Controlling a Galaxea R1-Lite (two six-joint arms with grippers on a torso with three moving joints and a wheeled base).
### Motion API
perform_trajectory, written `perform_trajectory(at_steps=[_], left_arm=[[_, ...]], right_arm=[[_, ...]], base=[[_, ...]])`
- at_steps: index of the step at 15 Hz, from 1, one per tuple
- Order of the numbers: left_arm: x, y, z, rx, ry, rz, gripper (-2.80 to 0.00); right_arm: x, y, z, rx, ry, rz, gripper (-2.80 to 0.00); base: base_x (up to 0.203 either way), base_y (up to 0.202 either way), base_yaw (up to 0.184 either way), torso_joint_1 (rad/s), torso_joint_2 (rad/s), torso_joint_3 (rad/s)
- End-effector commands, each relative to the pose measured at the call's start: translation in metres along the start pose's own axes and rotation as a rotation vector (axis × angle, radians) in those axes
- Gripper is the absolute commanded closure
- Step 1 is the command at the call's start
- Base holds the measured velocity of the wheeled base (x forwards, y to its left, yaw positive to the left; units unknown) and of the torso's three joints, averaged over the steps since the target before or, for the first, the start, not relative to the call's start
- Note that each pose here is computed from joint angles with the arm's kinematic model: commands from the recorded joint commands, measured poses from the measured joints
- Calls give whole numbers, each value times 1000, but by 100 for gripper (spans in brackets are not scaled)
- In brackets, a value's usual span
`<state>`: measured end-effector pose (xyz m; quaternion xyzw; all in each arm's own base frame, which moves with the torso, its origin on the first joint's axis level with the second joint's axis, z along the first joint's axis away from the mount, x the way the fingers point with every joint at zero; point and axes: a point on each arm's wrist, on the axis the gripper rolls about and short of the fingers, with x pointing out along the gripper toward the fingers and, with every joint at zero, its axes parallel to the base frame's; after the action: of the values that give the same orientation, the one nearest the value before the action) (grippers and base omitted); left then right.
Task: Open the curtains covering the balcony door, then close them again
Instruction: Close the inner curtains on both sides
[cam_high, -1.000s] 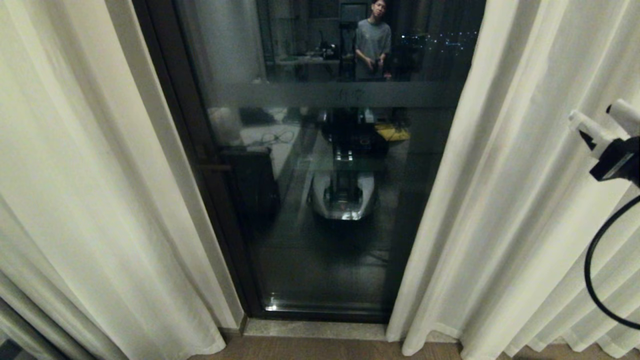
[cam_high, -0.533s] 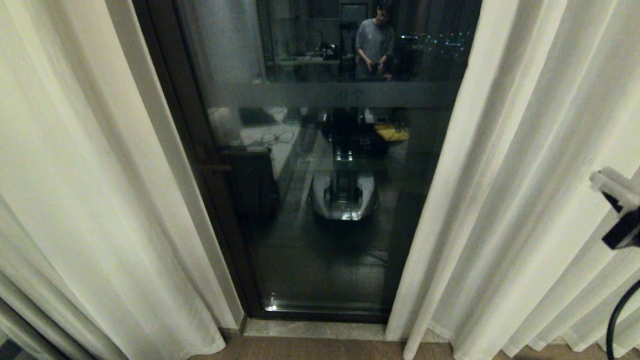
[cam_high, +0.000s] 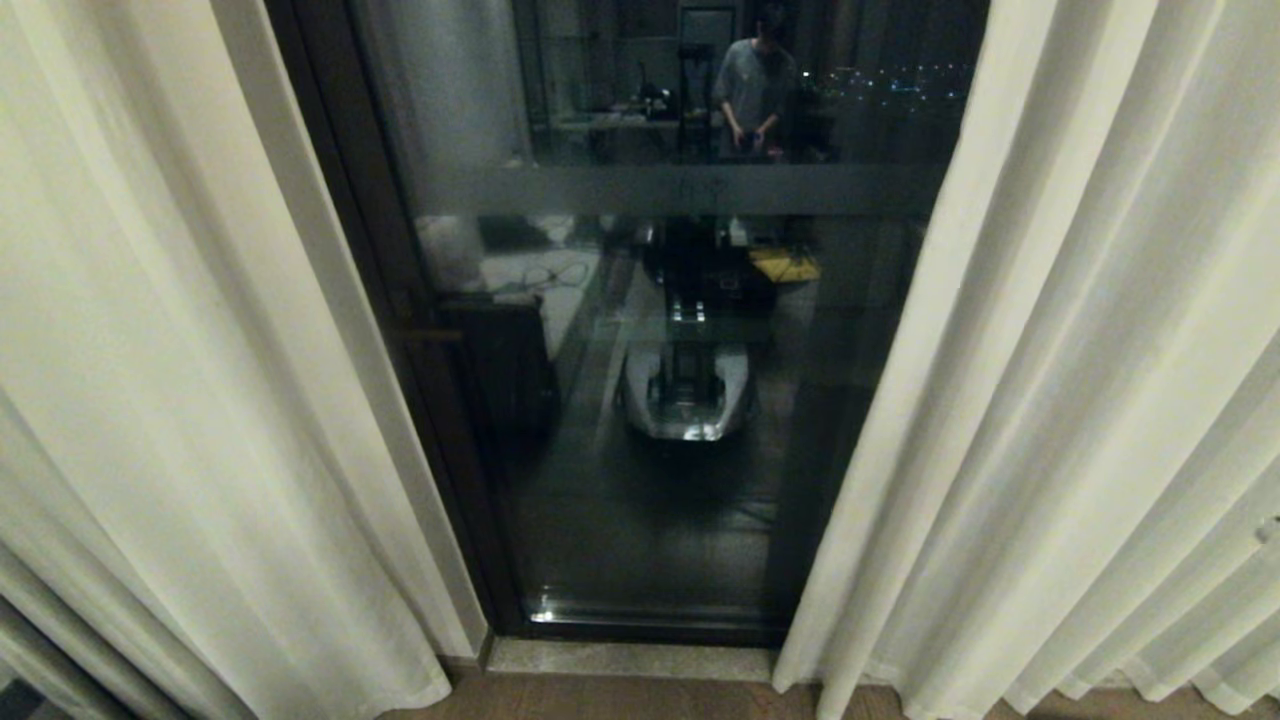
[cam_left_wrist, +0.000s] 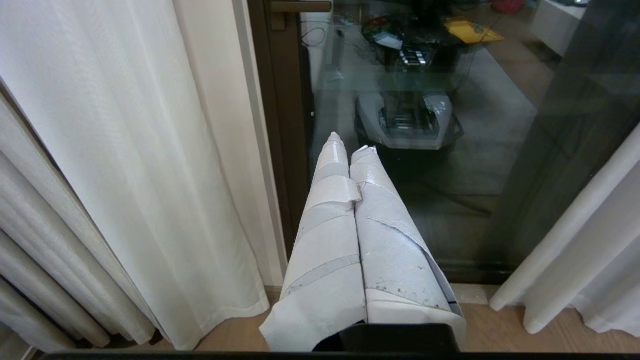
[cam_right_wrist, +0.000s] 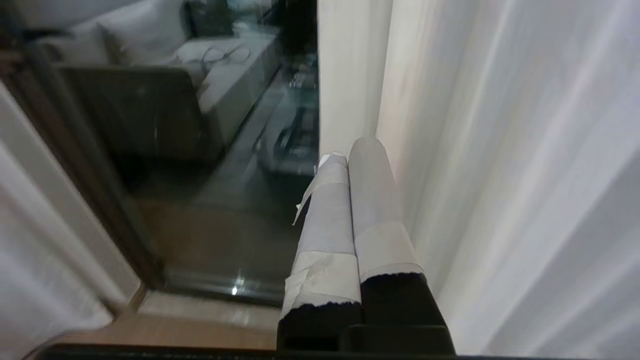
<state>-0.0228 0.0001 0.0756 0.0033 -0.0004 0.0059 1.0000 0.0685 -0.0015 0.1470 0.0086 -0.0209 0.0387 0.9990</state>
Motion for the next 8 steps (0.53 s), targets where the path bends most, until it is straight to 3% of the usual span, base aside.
perform_trajectory(at_steps=[1, 5, 8], left_arm=[[0, 0, 0, 0, -1, 1, 0], [0, 0, 0, 0, -1, 1, 0], [0, 0, 0, 0, -1, 1, 0]], right_arm=[[-41, 6, -12, -8, -27, 1, 0], [-68, 8, -45, -10, 111, 13, 0], [-74, 5, -59, -13, 205, -78, 0]], base=[[0, 0, 0, 0, 0, 0], [0, 0, 0, 0, 0, 0], [0, 0, 0, 0, 0, 0]])
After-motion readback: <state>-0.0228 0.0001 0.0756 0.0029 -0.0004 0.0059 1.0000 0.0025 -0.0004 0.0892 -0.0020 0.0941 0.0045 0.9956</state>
